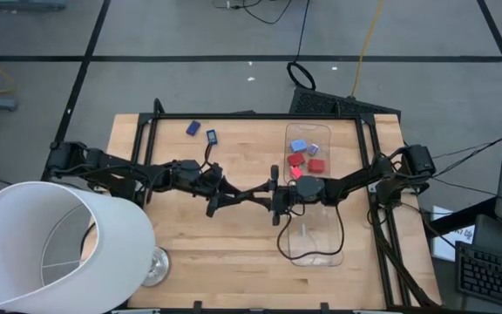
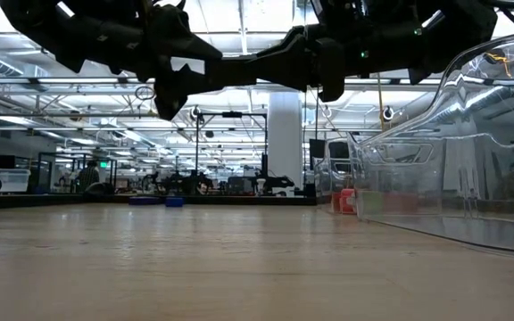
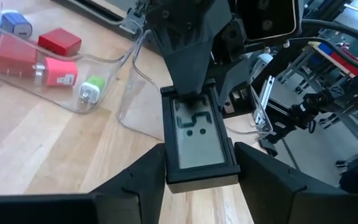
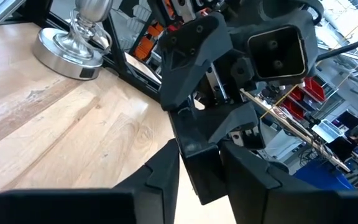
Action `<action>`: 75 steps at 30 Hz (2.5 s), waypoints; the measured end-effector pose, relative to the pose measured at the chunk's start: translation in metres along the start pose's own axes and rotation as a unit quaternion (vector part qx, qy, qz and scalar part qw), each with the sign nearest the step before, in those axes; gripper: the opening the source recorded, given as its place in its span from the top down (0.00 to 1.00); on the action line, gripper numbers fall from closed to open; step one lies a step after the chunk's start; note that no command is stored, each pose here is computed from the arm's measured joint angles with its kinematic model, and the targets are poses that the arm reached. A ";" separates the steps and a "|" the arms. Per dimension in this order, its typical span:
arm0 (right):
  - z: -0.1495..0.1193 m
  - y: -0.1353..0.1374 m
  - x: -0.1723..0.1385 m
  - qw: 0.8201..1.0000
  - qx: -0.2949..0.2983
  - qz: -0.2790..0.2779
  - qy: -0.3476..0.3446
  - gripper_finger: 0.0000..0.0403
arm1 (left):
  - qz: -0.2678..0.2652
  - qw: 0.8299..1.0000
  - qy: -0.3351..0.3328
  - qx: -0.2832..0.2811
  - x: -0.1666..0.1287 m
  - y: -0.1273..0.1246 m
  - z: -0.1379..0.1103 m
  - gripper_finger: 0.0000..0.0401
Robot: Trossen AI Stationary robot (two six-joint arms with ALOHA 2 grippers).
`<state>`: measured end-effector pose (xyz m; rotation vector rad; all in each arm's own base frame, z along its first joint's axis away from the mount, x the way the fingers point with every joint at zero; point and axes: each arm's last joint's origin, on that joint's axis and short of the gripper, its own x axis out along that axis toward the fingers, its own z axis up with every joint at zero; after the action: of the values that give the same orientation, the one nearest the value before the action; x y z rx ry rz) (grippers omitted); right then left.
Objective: Pick & Place Office items
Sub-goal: Put the black digital clock into the bottom transparent bin
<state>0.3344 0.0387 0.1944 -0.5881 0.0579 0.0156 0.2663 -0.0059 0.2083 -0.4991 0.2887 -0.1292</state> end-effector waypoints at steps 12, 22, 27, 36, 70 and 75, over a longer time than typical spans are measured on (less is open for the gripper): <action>-0.002 0.002 0.000 1.000 0.001 0.009 0.011 0.86 | 0.005 0.999 -0.037 0.038 0.000 -0.002 0.006 0.45; -0.001 0.001 -0.001 0.999 0.027 0.011 0.016 0.84 | 0.005 0.996 -0.058 0.066 -0.008 -0.002 0.015 0.44; 0.007 -0.007 -0.008 0.997 0.070 0.013 0.025 0.86 | 0.021 0.995 -0.060 0.072 -0.027 -0.003 0.026 0.48; 0.020 -0.018 -0.026 0.992 0.108 0.029 0.059 0.86 | 0.089 0.992 -0.030 0.086 -0.060 -0.007 0.027 0.55; 0.042 0.007 -0.137 0.902 0.291 0.057 0.313 0.86 | 0.362 0.926 -0.012 0.108 -0.082 0.028 0.002 0.56; 0.034 0.014 -0.141 0.890 0.315 0.053 0.326 0.86 | 0.363 0.923 -0.042 0.123 -0.083 0.030 0.010 0.54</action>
<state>0.1951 0.0698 0.2229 0.0869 0.7257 -0.0939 0.1922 0.0406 0.2221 -0.1235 0.3527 0.5736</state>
